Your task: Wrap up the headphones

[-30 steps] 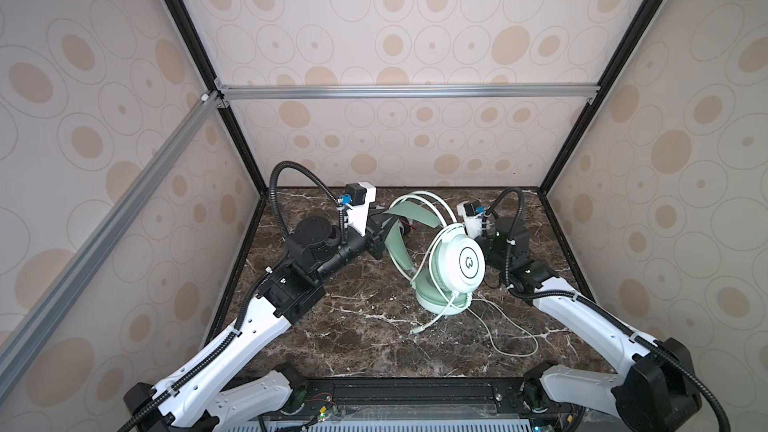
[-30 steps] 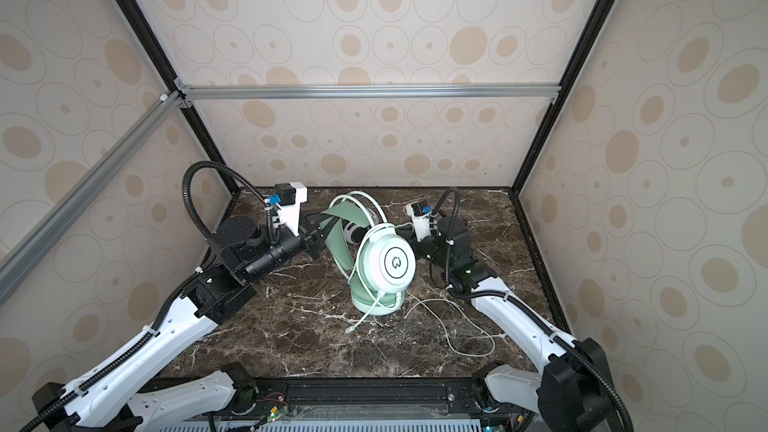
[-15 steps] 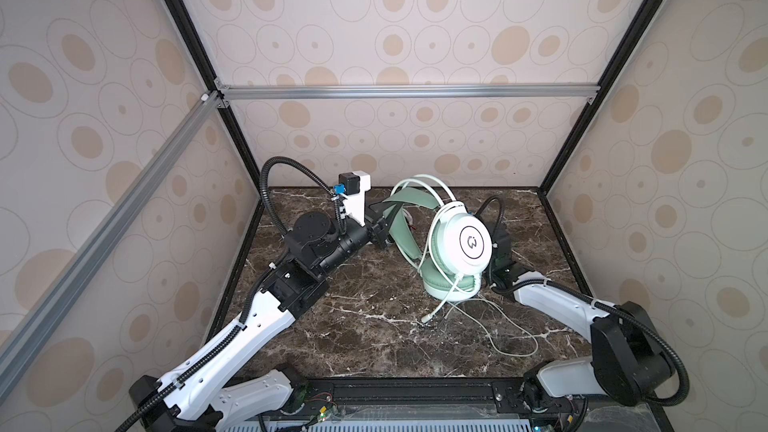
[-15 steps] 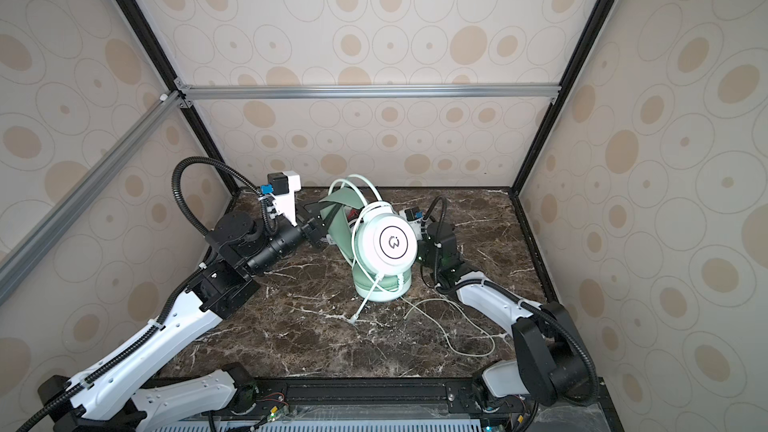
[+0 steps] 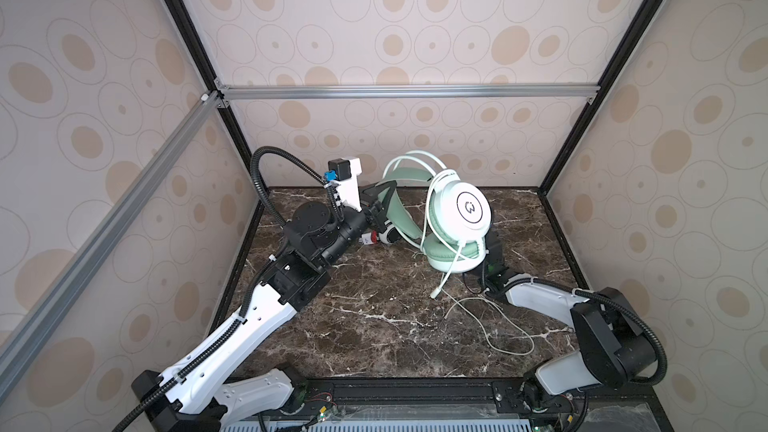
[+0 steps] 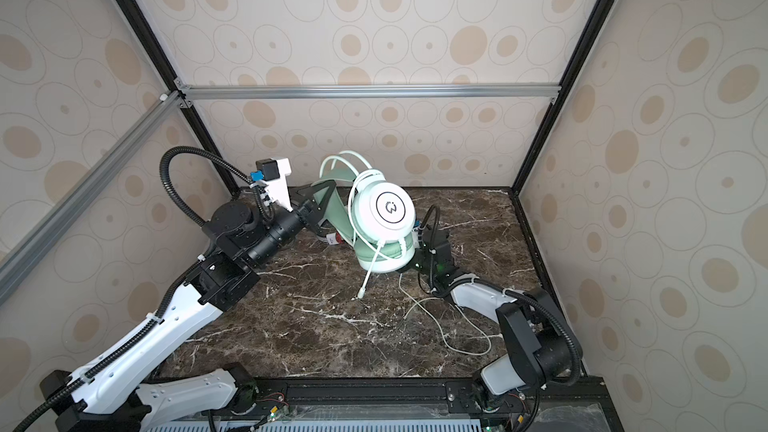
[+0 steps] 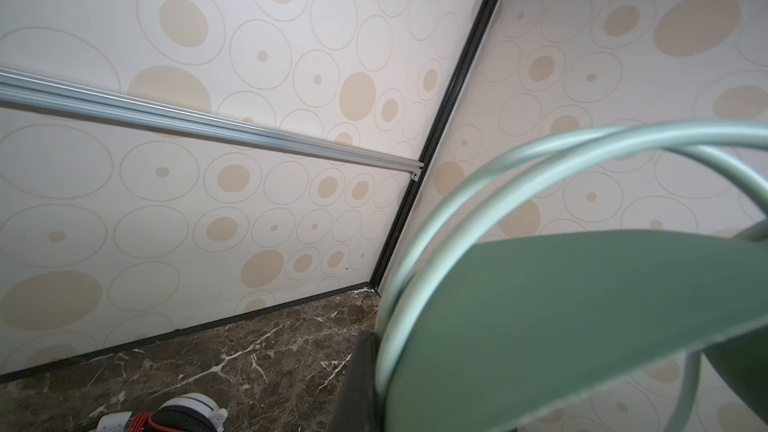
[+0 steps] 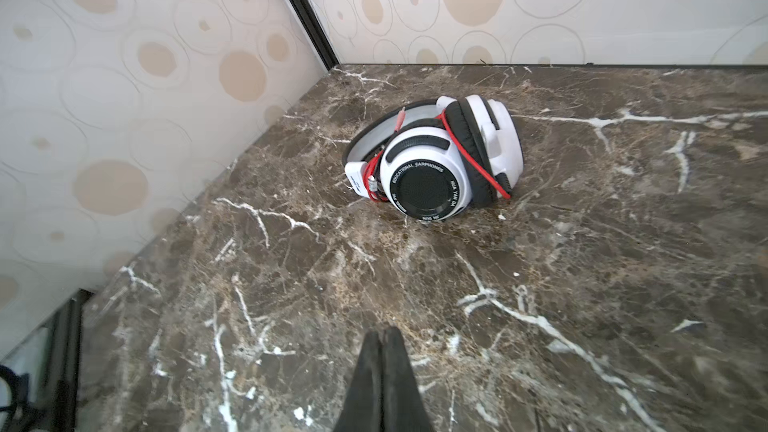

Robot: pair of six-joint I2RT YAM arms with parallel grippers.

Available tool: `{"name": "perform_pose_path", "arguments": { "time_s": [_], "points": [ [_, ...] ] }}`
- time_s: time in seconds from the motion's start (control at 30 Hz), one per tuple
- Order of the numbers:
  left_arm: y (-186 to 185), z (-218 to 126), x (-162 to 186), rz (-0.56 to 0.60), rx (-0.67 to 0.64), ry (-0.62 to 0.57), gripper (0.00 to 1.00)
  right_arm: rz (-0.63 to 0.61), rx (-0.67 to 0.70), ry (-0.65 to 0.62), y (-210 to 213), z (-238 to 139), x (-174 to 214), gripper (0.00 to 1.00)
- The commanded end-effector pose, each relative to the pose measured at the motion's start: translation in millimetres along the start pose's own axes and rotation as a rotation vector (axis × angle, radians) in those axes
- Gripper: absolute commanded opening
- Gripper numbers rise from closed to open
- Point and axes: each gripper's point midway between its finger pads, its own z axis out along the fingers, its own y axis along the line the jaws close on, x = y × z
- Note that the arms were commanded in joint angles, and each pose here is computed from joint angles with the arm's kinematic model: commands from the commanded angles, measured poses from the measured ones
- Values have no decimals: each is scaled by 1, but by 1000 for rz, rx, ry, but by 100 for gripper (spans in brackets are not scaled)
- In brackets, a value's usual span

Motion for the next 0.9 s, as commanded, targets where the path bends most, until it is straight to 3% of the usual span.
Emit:
{"name": "perform_pose_path", "arguments": {
  "time_s": [0.0,0.5,0.87],
  "points": [
    [4,-2,-51,-137,-56,-149,0,-20,72,22,-1,-1,10,0],
    [41,33,-52,-274,-159,-220,0,-223,267,153,38,-1,53,0],
    [99,40,-42,-188,-351,-227,0,-378,300,222,79,-5,69,0]
  ]
}}
